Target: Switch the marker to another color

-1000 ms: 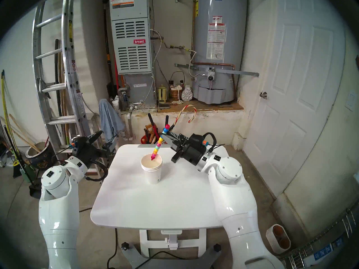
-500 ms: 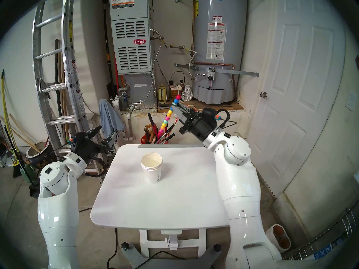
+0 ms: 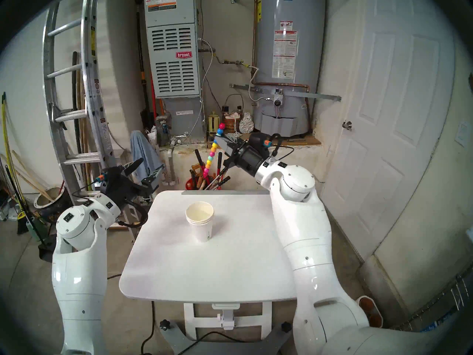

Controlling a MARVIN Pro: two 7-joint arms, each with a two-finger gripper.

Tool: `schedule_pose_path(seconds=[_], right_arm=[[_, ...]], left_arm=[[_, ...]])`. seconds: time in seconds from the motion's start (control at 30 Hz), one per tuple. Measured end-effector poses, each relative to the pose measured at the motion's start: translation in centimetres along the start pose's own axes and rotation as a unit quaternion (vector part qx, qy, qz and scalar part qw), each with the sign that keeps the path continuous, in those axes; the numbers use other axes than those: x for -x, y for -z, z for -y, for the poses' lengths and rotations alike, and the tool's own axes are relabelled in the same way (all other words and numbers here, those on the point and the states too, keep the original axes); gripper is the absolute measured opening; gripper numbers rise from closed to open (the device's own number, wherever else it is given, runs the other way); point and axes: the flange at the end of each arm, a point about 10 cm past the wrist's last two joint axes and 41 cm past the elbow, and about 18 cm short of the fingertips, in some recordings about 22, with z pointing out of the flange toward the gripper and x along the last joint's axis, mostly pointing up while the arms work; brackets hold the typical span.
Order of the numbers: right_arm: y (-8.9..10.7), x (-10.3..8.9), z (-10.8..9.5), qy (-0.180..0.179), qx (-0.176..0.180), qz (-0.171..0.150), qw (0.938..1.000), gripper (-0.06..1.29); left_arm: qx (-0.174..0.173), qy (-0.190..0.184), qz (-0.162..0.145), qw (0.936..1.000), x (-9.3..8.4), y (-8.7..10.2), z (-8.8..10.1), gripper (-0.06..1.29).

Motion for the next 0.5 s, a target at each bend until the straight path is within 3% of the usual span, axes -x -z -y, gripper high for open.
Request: schedule_pose_path(seconds=[0.27,0.5], right_arm=[[-1.8,1.3,-0.7,0.021,-0.007,0.034,0.9992,0.06],[-3.2,0.5,-0.9,0.047,-0.031,0.039,0.9977,0.06]], left_arm=[[0.038,-0.015,-0.004,0.9991,-1.8,-1.5,-1.0,1.23],[0.068,-0.025,0.018,0.9972,-1.4,-2.7,-2.0,1.23]])
